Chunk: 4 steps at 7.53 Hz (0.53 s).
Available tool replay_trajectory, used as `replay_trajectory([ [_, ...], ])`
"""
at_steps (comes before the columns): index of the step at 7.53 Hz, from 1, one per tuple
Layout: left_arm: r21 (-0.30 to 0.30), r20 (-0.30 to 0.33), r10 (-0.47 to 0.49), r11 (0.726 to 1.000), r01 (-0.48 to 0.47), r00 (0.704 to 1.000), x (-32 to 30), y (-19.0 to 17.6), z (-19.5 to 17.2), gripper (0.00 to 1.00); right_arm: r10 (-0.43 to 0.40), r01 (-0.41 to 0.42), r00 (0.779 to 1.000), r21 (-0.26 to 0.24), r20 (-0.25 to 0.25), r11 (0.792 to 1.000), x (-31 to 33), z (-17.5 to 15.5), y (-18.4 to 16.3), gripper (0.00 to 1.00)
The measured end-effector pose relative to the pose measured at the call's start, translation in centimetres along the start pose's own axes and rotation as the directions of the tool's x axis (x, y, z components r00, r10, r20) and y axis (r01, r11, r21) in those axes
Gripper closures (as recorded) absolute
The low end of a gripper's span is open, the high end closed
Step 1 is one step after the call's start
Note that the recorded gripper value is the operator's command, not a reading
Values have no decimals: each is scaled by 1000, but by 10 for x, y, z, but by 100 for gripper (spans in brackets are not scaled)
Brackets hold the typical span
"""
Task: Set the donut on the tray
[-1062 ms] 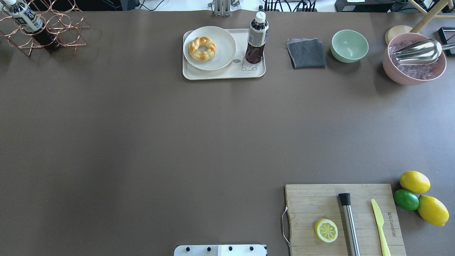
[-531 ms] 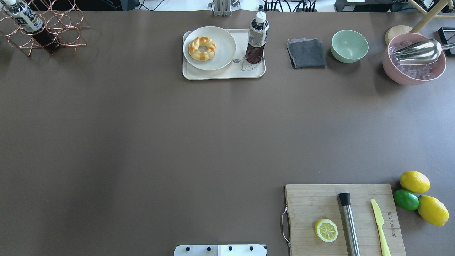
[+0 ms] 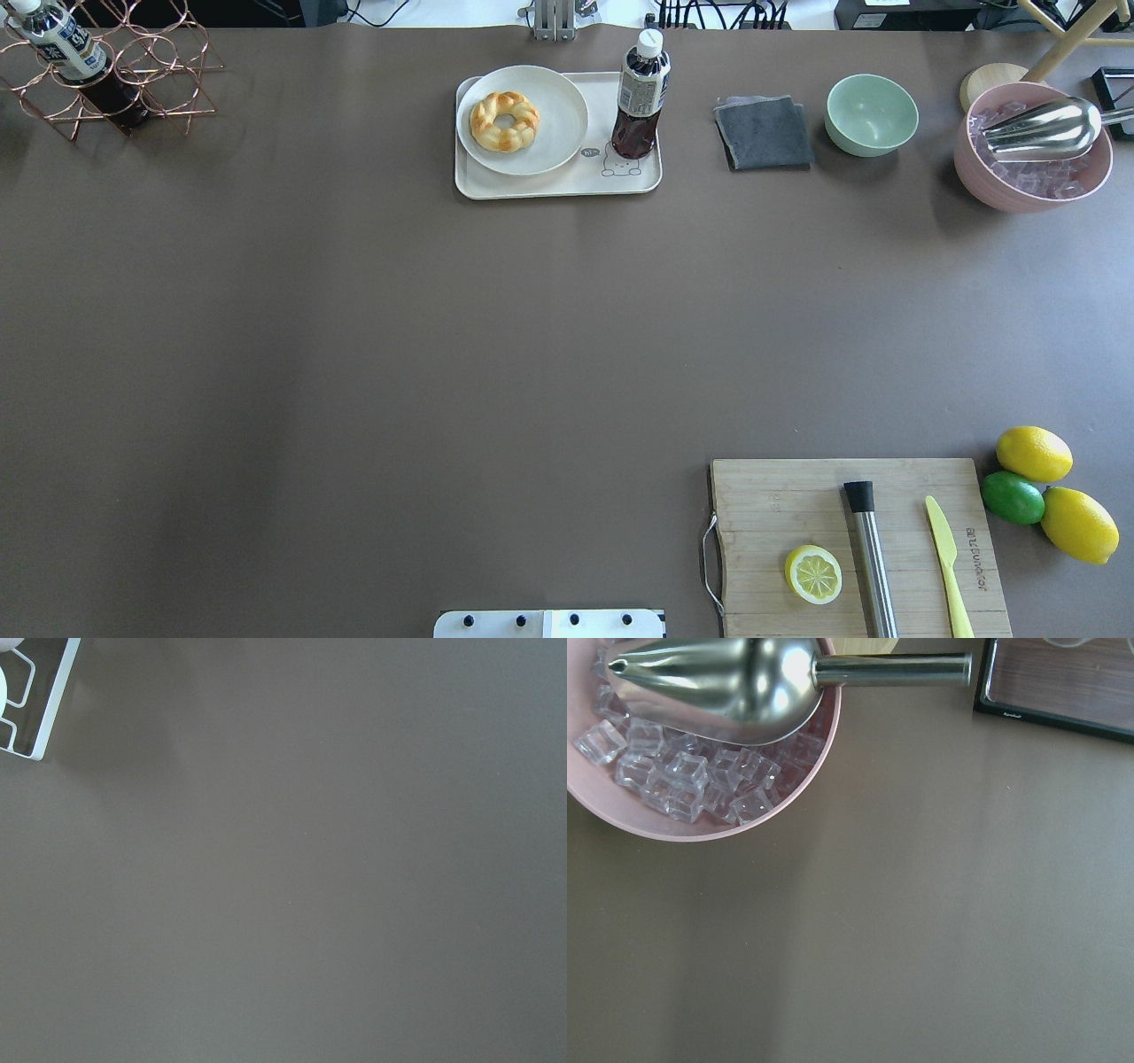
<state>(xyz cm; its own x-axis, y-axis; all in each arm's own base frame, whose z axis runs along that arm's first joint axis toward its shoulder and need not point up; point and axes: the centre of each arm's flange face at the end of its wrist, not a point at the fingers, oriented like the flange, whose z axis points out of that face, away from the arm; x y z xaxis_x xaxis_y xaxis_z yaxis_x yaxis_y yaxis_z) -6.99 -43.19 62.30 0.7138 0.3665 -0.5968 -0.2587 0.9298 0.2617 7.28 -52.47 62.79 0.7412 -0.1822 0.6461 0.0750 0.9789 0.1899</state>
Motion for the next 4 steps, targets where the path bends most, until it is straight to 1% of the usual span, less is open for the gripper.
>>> replay_trajectory([
  [2,0,0,-8,1000,8,1000,0,1,0,3,-1,1,1000,3,0,1000,0,-1,-1,0],
  [4,22,10,16,1000,-16,1000,6,-2,-8,3,0,0,1000,9,-1,1000,0,-4,2,0],
])
